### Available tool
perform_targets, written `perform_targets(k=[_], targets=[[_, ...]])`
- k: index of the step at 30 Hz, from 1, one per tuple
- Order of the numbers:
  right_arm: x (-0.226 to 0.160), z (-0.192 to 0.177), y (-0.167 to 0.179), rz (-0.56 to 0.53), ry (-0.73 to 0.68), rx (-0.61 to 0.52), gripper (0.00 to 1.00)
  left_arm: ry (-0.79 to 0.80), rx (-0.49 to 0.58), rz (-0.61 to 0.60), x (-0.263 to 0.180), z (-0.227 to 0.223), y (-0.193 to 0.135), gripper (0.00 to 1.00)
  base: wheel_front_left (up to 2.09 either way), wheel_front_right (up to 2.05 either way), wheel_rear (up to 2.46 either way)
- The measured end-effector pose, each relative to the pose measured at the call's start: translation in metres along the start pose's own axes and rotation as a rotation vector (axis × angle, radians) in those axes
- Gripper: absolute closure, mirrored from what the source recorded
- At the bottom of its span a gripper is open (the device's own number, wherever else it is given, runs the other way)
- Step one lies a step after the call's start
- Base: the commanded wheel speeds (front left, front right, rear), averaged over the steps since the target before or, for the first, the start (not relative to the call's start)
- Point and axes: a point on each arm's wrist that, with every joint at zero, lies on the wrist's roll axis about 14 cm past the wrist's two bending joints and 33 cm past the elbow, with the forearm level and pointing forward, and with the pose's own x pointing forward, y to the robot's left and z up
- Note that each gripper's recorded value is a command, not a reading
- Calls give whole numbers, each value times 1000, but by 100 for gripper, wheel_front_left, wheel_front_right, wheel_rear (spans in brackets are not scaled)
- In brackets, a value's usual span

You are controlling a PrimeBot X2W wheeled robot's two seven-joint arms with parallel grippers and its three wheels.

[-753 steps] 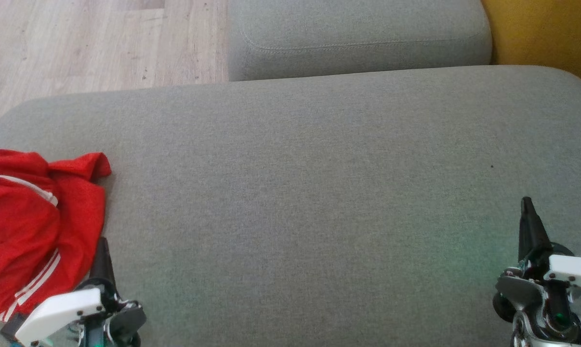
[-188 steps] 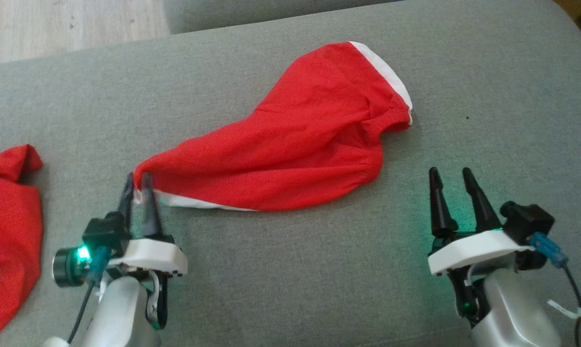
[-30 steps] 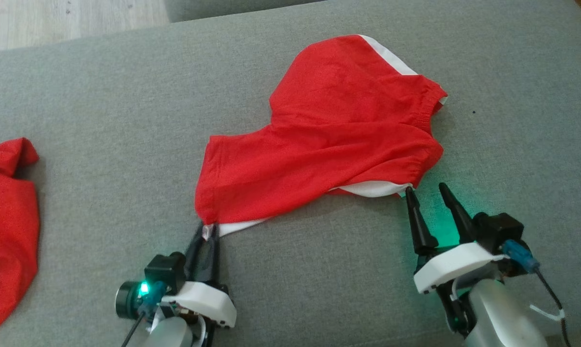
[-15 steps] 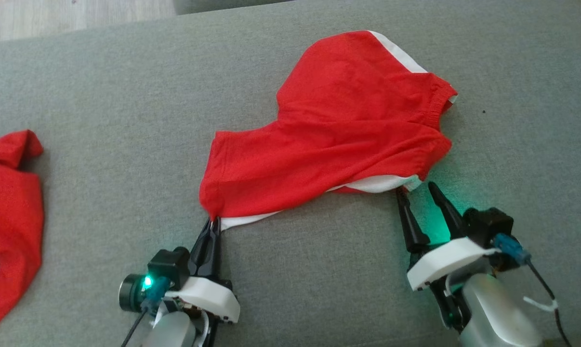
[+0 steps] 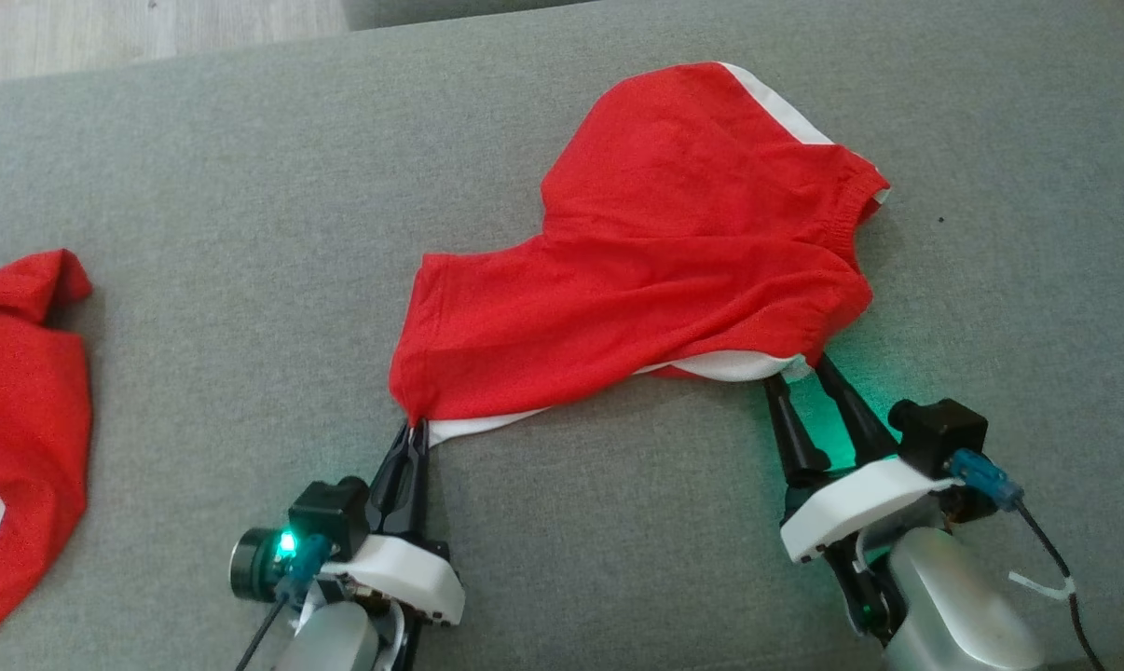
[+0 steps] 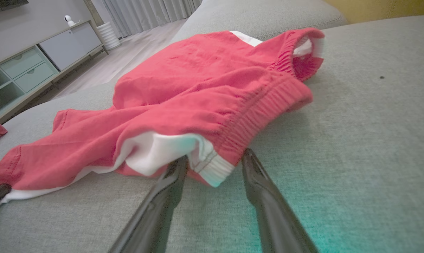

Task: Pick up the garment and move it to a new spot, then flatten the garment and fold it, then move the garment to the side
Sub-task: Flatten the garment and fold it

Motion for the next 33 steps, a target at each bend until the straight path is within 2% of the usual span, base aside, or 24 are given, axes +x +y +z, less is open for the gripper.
perform_targets(k=[1,2,6,7,14,20,24,27,33], targets=[[0,0,0,0,-1,2,35,-1,4,-1,0,0,0,100,0,0,0],[0,1,0,0,-2,4,51,-1,5,-1,0,0,0,100,0,0,0],[0,2,1,3,-6,2,94,-1,4,-1,0,1,0,100,0,0,0],[0,3,1,4,-9,3,100,-1,3,0,1,0,0,100,0,0,0],[-5,15,-1,-6,-49,10,100,-34,5,6,0,12,1,100,0,0,0],[-16,51,-8,-32,-164,6,100,-204,44,24,-1,70,4,100,0,0,0],[-25,83,-13,-25,-247,-46,100,-340,103,9,-6,118,6,100,0,0,0],[-26,123,-15,5,-336,-112,100,-460,183,-18,-12,164,5,100,0,0,0],[-37,256,-5,87,-577,-252,100,-768,361,-56,-43,284,-7,100,0,0,0]])
